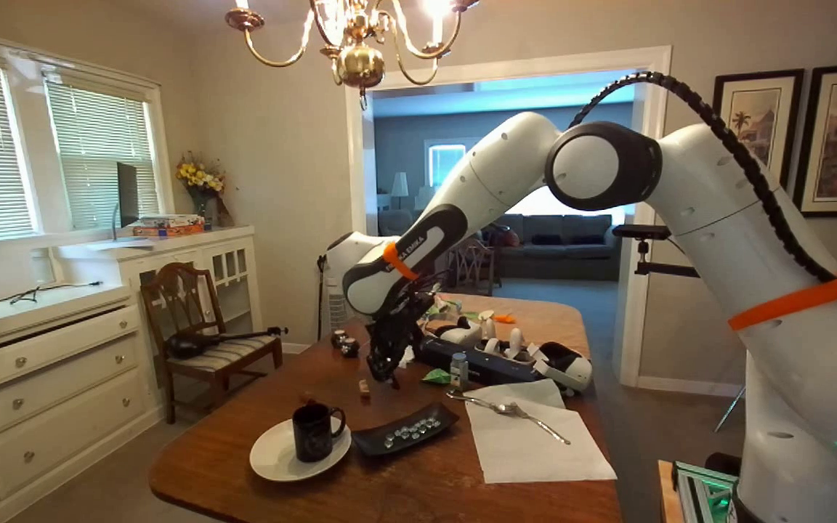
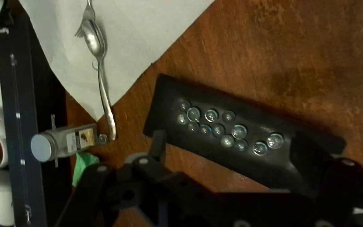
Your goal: Move the black plate backwards
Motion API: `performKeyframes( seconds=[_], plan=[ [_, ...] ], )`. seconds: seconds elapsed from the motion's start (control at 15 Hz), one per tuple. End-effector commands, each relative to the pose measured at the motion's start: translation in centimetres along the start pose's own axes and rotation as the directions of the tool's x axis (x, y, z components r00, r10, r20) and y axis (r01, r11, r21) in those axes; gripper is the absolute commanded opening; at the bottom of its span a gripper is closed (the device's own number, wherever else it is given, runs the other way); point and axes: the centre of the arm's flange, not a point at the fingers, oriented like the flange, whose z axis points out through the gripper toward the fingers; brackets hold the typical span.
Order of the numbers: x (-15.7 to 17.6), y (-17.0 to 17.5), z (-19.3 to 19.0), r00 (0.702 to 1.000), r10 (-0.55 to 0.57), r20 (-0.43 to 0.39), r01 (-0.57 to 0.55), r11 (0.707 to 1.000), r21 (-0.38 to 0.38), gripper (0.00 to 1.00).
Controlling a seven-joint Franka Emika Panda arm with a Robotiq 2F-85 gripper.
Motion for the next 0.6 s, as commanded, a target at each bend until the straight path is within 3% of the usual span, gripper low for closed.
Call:
performKeyframes(
  seconds=[0.0, 0.27, 0.4, 0.53],
  plan=[
    [-1.7, 5.4, 3.0, 0.995, 0.017, 0.102, -0.034, 0.985, 0.167, 1.00],
    [-2.5, 10.1, 7.9, 0.993, -0.057, 0.106, 0.020, 0.947, 0.322, 1.00],
    [-2.8, 12.6, 10.0, 0.993, -0.093, 0.076, 0.063, 0.941, 0.333, 1.00],
    [-3.0, 15.3, 11.5, 0.993, -0.071, 0.092, 0.040, 0.953, 0.299, 1.00]
  ],
)
